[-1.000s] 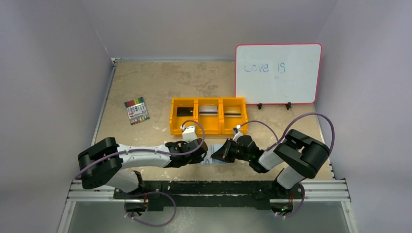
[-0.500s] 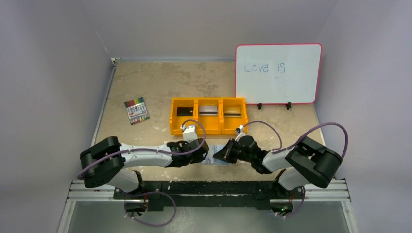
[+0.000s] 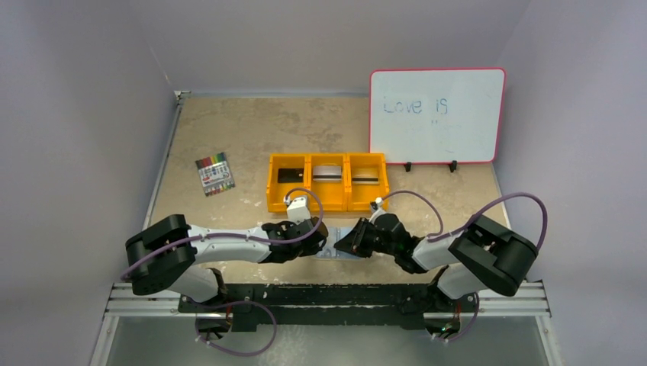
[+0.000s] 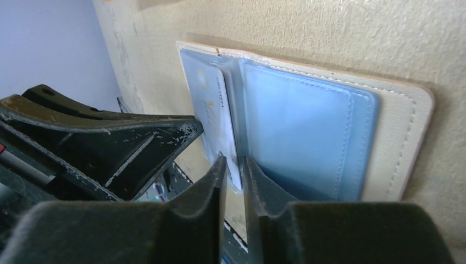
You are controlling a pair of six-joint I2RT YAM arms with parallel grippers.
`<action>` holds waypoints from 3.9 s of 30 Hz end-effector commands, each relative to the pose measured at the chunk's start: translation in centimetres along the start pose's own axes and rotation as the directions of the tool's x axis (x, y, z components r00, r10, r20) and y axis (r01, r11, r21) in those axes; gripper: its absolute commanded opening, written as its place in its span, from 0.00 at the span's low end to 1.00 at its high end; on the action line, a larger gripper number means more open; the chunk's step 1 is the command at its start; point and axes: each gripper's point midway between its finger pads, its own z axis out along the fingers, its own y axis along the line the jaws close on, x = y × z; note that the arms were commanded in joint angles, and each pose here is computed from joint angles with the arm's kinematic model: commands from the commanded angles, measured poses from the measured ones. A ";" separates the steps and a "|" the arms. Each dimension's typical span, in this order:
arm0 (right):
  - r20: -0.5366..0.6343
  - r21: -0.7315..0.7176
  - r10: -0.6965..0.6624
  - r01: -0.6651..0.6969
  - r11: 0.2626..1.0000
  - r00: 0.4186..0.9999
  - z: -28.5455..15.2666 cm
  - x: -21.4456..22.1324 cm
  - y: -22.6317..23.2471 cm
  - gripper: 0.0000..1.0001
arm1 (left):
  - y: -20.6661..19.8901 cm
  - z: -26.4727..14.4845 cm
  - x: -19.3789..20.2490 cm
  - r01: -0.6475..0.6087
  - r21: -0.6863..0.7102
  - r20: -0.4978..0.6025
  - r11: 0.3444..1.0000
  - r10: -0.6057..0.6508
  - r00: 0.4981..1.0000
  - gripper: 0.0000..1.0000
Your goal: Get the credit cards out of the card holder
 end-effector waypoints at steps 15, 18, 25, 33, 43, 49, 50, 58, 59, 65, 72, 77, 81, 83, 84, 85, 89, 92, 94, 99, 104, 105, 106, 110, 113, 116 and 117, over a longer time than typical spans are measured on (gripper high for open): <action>-0.028 -0.077 -0.023 0.021 0.997 0.999 1.9 0.0 1.6 0.00 | 2.6 0.5 2.9 -0.047 -0.040 -0.097 0.998 0.043 0.994 0.00; 0.002 -0.056 -0.013 0.013 0.998 1.000 1.3 -0.4 1.3 0.00 | 3.9 0.3 2.6 -0.045 -0.091 -0.079 0.995 0.038 0.996 0.00; 0.010 -0.021 0.004 -0.004 1.000 1.000 0.4 -0.2 0.2 0.00 | 5.3 -0.5 2.1 -0.012 -0.112 -0.046 0.994 0.007 0.999 0.00; 0.008 -0.068 -0.046 0.046 0.997 0.999 0.4 -0.3 1.4 0.01 | 4.3 -0.9 2.1 -0.028 -0.050 -0.060 0.998 0.025 0.998 0.00; 0.003 -0.079 -0.149 0.149 0.986 0.989 0.3 -1.0 3.7 0.29 | 1.7 -3.6 -0.9 0.026 0.056 0.022 0.998 -0.027 0.999 0.19; -0.044 -0.060 -0.223 0.220 0.974 0.974 1.7 -1.1 4.8 0.34 | 0.8 -4.1 -2.5 0.045 0.069 0.072 0.997 -0.050 0.996 0.31; -0.060 -0.045 -0.195 0.193 0.980 0.979 1.8 -0.8 4.1 0.33 | 0.8 -4.0 -2.6 0.040 0.068 0.077 0.997 -0.046 0.996 0.35; -0.065 -0.015 -0.159 0.158 0.987 0.985 0.8 -0.2 2.5 0.36 | 1.0 -3.2 -3.3 0.047 0.040 0.089 0.998 -0.050 0.995 0.37; -0.084 -0.028 -0.167 0.166 0.986 0.982 0.9 0.2 2.5 0.35 | 0.7 -3.2 -3.3 0.054 0.056 0.085 0.997 -0.059 0.995 0.37; -0.144 -0.087 -0.169 0.158 0.984 0.975 1.6 1.4 2.6 0.30 | -0.1 -3.4 -2.6 0.085 0.145 0.059 0.986 -0.094 0.994 0.36; -0.198 -0.096 -0.095 0.078 0.992 0.976 2.5 2.6 1.4 0.26 | 1.2 -1.4 0.1 0.068 0.122 -0.023 0.990 -0.065 0.998 0.32; -0.215 -0.114 -0.029 0.005 0.993 0.976 2.5 3.4 0.5 0.17 | 1.9 0.2 2.0 0.027 0.067 -0.088 0.997 -0.022 0.996 0.15; -0.221 -0.169 0.009 -0.047 0.985 0.975 2.3 3.6 0.9 0.03 | 2.8 0.4 2.3 0.021 0.027 -0.094 0.999 -0.018 0.995 0.02; -0.220 -0.190 0.028 -0.071 0.979 0.975 2.3 3.6 1.2 0.03 | 2.4 0.3 2.3 0.029 0.053 -0.095 0.998 -0.023 0.995 0.00; -0.214 -0.187 0.040 -0.081 0.979 0.976 2.3 3.5 1.0 0.03 | 2.2 0.2 2.4 0.030 0.062 -0.101 0.998 -0.024 0.995 0.00; -0.206 -0.188 0.049 -0.089 0.978 0.977 2.3 3.4 1.0 0.06 | 2.2 0.3 2.5 0.028 0.062 -0.106 0.998 -0.021 0.994 0.00; -0.168 -0.178 0.057 -0.087 0.980 0.984 2.6 2.5 1.6 0.19 | 2.5 0.3 2.8 0.017 0.047 -0.114 0.999 -0.012 0.993 0.00; -0.077 -0.115 0.045 -0.053 0.992 0.996 2.7 0.9 1.3 0.25 | 2.6 0.1 2.7 0.022 0.048 -0.112 0.999 -0.016 0.994 0.00; -0.043 -0.048 0.035 -0.037 0.998 0.998 2.6 0.3 0.8 0.26 | 2.4 -0.1 2.6 0.026 0.055 -0.110 0.998 -0.020 0.994 0.00; 0.014 -0.026 0.024 -0.024 0.999 1.000 2.3 -1.1 1.9 0.22 | 1.4 -0.6 2.5 0.057 0.095 -0.110 0.994 -0.046 0.993 0.00; 0.022 -0.050 -0.008 0.009 0.999 1.000 2.7 -1.6 3.2 0.17 | 0.4 -1.0 2.8 0.059 0.144 -0.127 0.988 -0.040 0.991 0.00; 0.025 -0.050 -0.017 0.018 0.999 1.000 2.8 -1.8 3.5 0.17 | 0.2 -1.0 3.1 0.057 0.149 -0.136 0.987 -0.036 0.990 0.00; 0.027 -0.043 -0.028 0.029 0.999 0.999 2.8 -1.8 3.6 0.14 | 0.3 -1.0 3.3 0.051 0.148 -0.143 0.988 -0.029 0.989 0.00; 0.044 -0.009 -0.067 0.067 0.998 0.997 2.6 -2.0 3.9 0.00 | 0.0 -1.0 3.3 0.043 0.148 -0.143 0.988 -0.022 0.990 0.00; 0.060 0.026 -0.096 0.094 0.995 0.994 2.0 -2.3 3.6 0.00 | 0.6 -0.9 2.9 0.034 0.112 -0.126 0.993 -0.019 0.992 0.00; 0.039 0.059 -0.094 0.092 0.994 0.995 1.2 -1.8 2.7 0.00 | 1.6 -0.8 2.7 0.028 0.060 -0.109 0.998 -0.022 0.994 0.00; 0.040 0.044 -0.077 0.075 0.996 0.996 0.9 -1.6 2.8 0.00 | 1.8 -0.7 2.6 0.032 0.050 -0.104 0.998 -0.027 0.994 0.00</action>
